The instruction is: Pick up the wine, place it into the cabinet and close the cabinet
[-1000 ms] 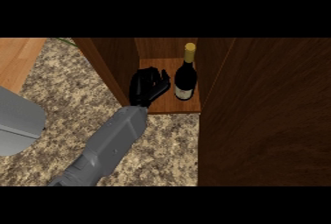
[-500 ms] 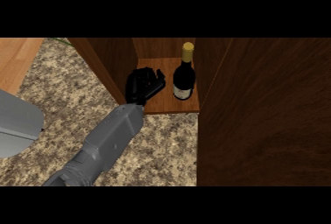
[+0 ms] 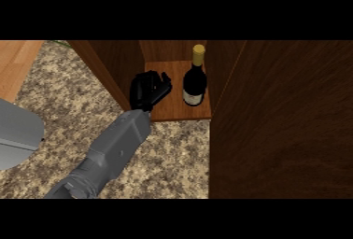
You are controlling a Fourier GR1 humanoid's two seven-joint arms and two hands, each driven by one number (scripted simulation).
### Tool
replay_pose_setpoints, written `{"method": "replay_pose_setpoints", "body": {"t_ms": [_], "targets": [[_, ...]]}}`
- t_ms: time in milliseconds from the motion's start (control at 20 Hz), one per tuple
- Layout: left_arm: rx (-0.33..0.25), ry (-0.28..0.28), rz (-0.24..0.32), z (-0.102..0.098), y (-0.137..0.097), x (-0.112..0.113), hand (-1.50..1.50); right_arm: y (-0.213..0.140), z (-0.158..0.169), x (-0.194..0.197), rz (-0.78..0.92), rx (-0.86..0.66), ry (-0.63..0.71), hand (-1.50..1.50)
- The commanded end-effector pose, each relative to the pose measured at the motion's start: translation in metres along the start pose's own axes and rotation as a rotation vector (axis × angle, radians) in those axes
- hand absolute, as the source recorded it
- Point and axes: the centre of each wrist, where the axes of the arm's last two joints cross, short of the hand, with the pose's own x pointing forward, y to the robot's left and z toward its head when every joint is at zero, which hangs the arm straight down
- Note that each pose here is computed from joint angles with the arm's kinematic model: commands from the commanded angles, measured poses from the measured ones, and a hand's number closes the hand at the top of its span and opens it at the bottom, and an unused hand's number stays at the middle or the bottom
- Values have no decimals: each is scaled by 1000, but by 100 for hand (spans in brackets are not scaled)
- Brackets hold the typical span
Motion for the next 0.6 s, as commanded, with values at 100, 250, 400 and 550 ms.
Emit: {"method": "replay_pose_setpoints", "body": {"t_ms": [100,250,400,550], "targets": [[58,-106,-10,-6,1,4,-150,-1,-1,16,16,-9,-23,-150],[9,-152,8,-1,1,1,-150,2,2,14,30,-8,-18,-150],[-13,-179,4,-2,21,0,-150,-6,1,10,35,-36,-7,-150],[-51,-171,24,3,22,-1,-150,-8,9,12,22,-27,-11,-150]]}}
